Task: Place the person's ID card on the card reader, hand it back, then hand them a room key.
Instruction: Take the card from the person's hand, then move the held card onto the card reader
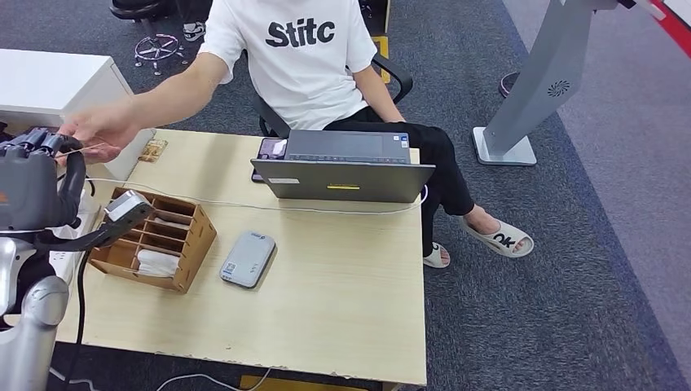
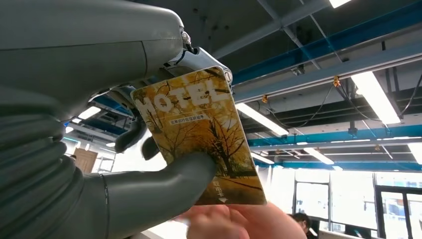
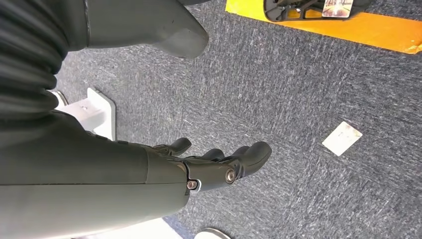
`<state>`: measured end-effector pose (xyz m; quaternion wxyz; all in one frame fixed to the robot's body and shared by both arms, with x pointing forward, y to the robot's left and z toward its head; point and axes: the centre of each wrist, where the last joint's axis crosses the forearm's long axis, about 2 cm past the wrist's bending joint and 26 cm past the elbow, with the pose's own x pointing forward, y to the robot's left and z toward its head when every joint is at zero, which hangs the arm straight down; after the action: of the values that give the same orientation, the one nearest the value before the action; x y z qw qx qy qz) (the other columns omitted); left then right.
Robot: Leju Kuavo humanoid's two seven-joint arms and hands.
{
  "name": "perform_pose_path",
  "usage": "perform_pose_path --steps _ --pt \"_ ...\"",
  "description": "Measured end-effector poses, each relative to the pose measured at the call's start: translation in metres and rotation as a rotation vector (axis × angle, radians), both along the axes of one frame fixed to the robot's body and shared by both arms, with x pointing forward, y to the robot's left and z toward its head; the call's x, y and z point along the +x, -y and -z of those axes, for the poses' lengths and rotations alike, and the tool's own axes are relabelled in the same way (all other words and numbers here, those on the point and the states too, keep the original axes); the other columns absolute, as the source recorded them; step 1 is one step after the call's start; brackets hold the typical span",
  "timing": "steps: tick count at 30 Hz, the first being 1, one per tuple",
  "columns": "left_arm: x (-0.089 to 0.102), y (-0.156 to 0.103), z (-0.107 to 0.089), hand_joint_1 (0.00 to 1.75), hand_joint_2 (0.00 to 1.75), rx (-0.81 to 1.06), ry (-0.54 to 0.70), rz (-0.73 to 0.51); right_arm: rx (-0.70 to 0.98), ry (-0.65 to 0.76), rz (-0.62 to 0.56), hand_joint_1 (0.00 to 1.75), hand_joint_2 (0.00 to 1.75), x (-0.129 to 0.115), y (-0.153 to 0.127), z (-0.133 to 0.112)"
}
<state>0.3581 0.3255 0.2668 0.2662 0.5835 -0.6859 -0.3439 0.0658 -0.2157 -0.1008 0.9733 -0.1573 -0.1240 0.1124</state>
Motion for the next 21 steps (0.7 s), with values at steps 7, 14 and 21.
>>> perform_pose_path --steps 7,14,21 --pt "-0.001 0.015 0.011 1.75 1.75 0.018 -0.031 0.037 0.001 0.000 0.003 0.00 1.75 0.000 0.000 0.000" --pt "-0.003 0.042 0.039 1.75 1.75 0.031 -0.121 0.082 0.003 -0.001 0.003 0.00 1.75 0.000 -0.001 0.000" --pt "-0.008 0.074 0.071 1.75 1.75 0.059 -0.263 0.150 0.011 0.003 0.005 0.00 1.75 0.000 -0.002 0.000"
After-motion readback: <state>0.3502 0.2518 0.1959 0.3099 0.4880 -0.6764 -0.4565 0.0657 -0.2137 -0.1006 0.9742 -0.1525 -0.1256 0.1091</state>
